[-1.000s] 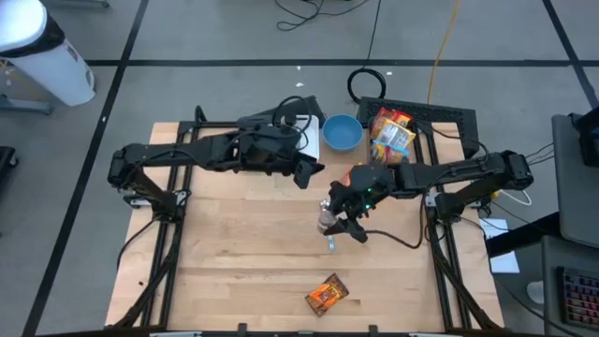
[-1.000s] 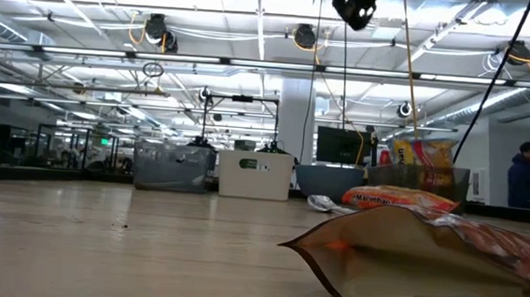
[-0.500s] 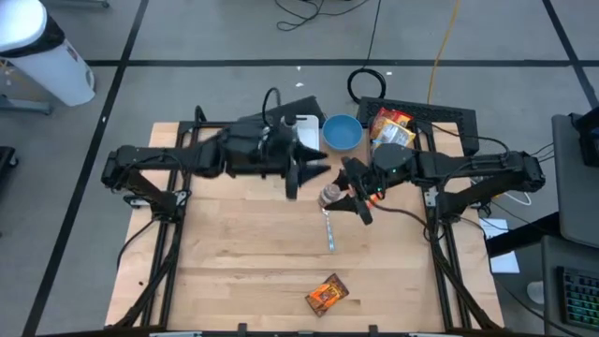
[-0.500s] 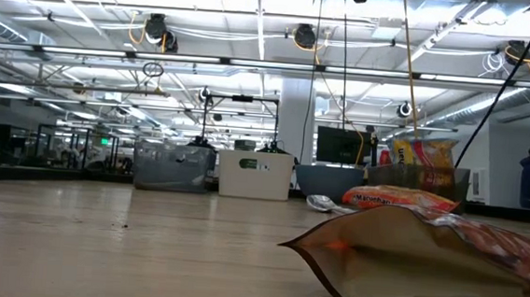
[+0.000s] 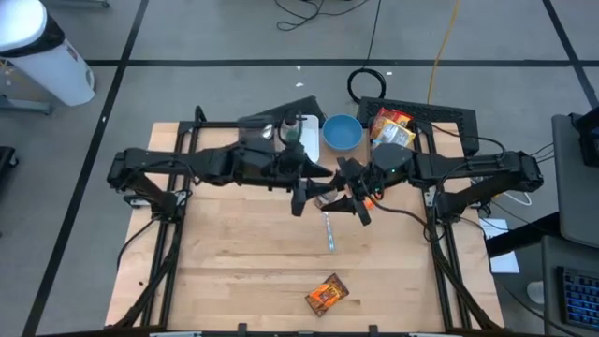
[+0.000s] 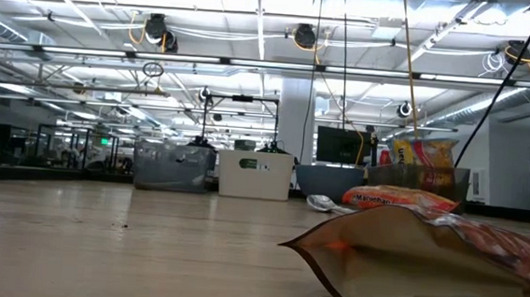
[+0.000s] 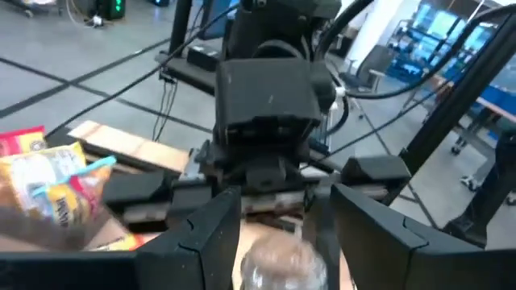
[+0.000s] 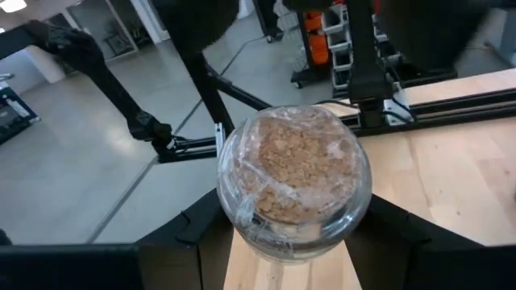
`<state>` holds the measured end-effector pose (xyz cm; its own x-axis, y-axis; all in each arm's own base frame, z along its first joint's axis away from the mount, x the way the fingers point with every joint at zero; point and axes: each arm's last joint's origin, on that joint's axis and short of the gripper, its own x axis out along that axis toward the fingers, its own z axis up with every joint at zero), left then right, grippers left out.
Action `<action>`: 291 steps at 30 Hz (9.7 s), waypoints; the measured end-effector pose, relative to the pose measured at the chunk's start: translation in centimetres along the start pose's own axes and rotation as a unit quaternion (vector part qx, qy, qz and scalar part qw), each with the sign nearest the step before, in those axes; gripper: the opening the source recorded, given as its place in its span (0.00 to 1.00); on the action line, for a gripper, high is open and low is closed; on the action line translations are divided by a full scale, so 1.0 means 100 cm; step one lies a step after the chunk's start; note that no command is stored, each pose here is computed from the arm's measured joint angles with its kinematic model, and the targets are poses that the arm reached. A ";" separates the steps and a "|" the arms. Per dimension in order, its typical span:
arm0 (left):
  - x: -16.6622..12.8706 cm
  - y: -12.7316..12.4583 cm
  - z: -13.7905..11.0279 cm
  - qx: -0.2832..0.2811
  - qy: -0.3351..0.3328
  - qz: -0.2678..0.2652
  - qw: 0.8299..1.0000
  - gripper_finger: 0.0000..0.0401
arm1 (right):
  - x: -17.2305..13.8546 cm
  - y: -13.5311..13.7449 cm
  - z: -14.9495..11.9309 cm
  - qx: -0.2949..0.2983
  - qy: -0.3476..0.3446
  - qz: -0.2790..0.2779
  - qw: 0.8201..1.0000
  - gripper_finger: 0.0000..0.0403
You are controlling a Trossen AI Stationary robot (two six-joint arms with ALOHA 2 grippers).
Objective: Pick & Place Food Item
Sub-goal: Put the brown seasoning bottle into the white bin
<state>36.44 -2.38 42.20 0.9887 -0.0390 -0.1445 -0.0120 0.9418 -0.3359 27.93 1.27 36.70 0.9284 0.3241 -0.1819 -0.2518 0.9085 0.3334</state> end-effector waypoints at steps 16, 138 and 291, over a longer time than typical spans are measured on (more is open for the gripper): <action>0.019 0.005 -0.020 -0.007 0.059 -0.011 0.998 0.50 | -0.001 -0.006 -0.001 0.016 0.011 -0.013 1.000 0.46; 0.018 0.023 -0.023 -0.003 0.096 0.002 0.995 0.47 | 0.004 -0.013 -0.004 0.035 0.021 0.000 0.999 0.53; 0.051 0.206 -0.170 0.067 -0.022 0.346 0.936 0.47 | -0.085 -0.072 -0.117 0.194 -0.190 -0.202 0.941 0.73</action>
<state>38.67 11.13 18.76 0.7563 0.6068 -0.2446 -0.6357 0.7700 -0.0555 18.68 -4.97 25.02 0.9762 -0.2117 -0.0477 0.1934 0.7490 0.6337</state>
